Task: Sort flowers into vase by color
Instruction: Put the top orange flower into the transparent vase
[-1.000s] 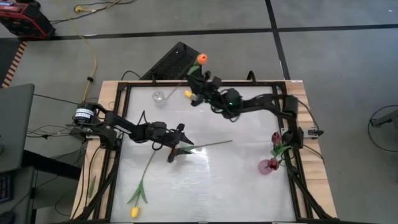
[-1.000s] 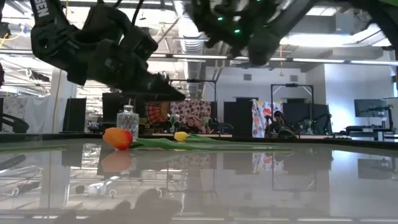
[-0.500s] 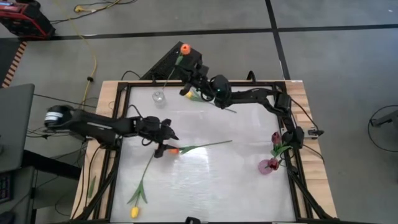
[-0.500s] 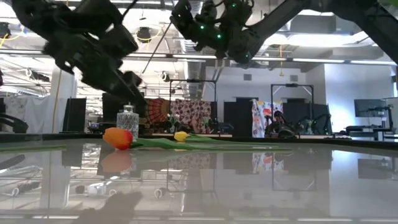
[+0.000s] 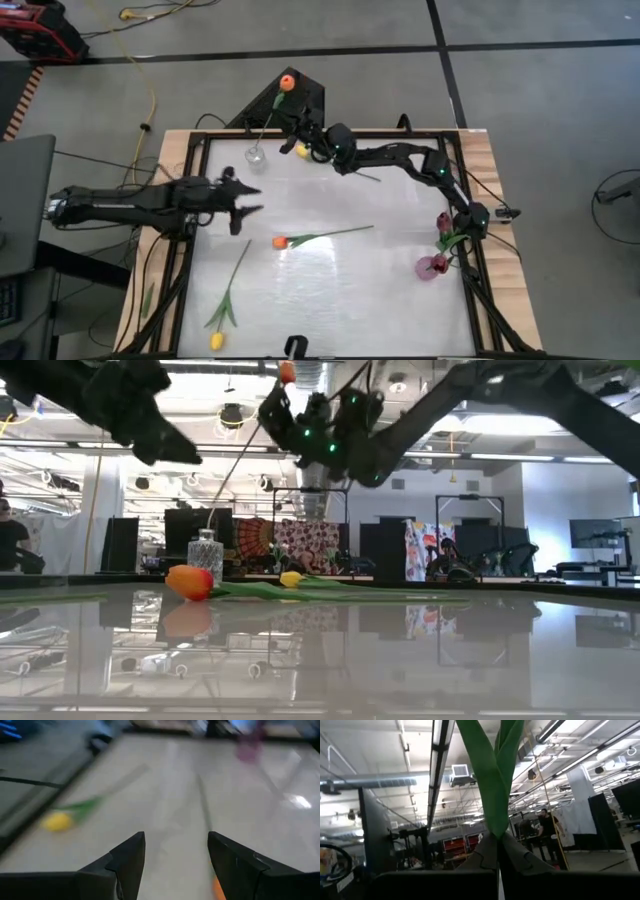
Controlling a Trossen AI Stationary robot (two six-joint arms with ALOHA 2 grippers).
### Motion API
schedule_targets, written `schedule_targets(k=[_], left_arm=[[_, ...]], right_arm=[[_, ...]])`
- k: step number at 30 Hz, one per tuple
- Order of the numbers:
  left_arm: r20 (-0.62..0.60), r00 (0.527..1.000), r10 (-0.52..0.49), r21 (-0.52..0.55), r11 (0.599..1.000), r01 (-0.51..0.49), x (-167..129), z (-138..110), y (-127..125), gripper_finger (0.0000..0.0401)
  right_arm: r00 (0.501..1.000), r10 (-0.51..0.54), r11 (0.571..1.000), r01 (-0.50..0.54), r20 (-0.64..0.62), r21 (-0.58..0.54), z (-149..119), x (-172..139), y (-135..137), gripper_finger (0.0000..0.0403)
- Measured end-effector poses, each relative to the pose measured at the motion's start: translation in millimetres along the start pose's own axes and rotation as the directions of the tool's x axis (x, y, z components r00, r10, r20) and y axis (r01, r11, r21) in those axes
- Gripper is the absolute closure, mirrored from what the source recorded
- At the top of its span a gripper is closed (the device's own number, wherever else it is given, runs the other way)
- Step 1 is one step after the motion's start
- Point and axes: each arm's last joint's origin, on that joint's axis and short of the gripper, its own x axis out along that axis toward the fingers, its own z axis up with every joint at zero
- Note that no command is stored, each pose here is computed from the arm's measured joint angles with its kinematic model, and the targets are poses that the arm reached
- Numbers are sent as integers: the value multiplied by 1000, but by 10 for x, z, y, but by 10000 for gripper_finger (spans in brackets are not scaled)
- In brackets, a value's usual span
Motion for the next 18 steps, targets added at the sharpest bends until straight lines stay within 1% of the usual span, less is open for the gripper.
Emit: schedule_targets(k=[4, 7, 9, 14, 16, 18], left_arm=[[115, 980, 160, -77, 985, -152, -237, 62, 81, 195], [170, 953, 252, -147, 962, -228, -392, 71, 131, 195], [196, 940, 280, -174, 953, -247, -481, 66, 153, 195], [203, 932, 302, -228, 940, -255, -610, 11, 182, 195], [206, 928, 310, -248, 934, -257, -638, 0, 190, 195], [202, 929, 311, -262, 931, -255, -648, -11, 192, 195]], right_arm=[[999, 26, 998, -27, 20, 60, -96, 6, -87, 378], [999, 36, 997, -36, 13, 63, -102, 6, -84, 378], [999, 47, 997, -47, 4, 62, -109, 5, -79, 378], [999, 43, 998, -43, 8, 41, -62, 19, -112, 378], [1000, 22, 999, -22, 1, 24, -80, 15, -143, 378], [1000, -13, 1000, 13, 1, 22, -163, -5, -177, 378]])
